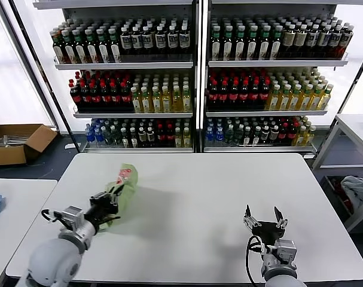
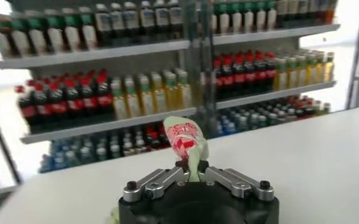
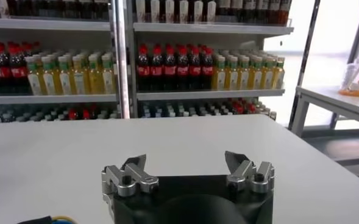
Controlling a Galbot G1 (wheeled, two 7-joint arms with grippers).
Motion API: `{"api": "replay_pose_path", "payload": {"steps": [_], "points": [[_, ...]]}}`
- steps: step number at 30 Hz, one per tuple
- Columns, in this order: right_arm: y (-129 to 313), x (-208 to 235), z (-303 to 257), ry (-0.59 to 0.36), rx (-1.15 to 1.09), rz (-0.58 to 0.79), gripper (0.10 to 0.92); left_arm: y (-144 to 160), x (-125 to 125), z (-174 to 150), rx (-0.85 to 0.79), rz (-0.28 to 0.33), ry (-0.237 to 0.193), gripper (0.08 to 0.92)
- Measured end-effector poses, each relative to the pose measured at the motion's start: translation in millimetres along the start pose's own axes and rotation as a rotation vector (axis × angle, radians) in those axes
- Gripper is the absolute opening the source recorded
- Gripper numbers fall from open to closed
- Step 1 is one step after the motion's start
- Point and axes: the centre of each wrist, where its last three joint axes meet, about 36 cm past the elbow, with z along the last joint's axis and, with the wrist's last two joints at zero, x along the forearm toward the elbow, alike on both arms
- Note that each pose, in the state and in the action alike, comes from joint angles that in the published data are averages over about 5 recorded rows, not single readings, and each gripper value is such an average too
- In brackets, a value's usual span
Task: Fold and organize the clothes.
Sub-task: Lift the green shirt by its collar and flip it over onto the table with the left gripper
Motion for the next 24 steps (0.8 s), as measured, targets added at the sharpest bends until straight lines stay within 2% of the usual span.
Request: {"api": "replay_pose_path", "payload": {"steps": [9,12,24], "points": [[5.1,3.1,2.5,0.011,0.006,0.004,0.823,-42.9,-12.2,8.0,0.061,0.074,0.013,0.112],[6.7,4.3,1.8,0.014,0.009,0.005,0.823,-53.4,-17.1,9.2,0.081,0.094,0.009,0.139],[17.2,2.0,-0.7,0.035,-0.015,-0.017,0.823,-97.3,-27.4,10.5,0.25,0.175,-0.034,0.472]]}}
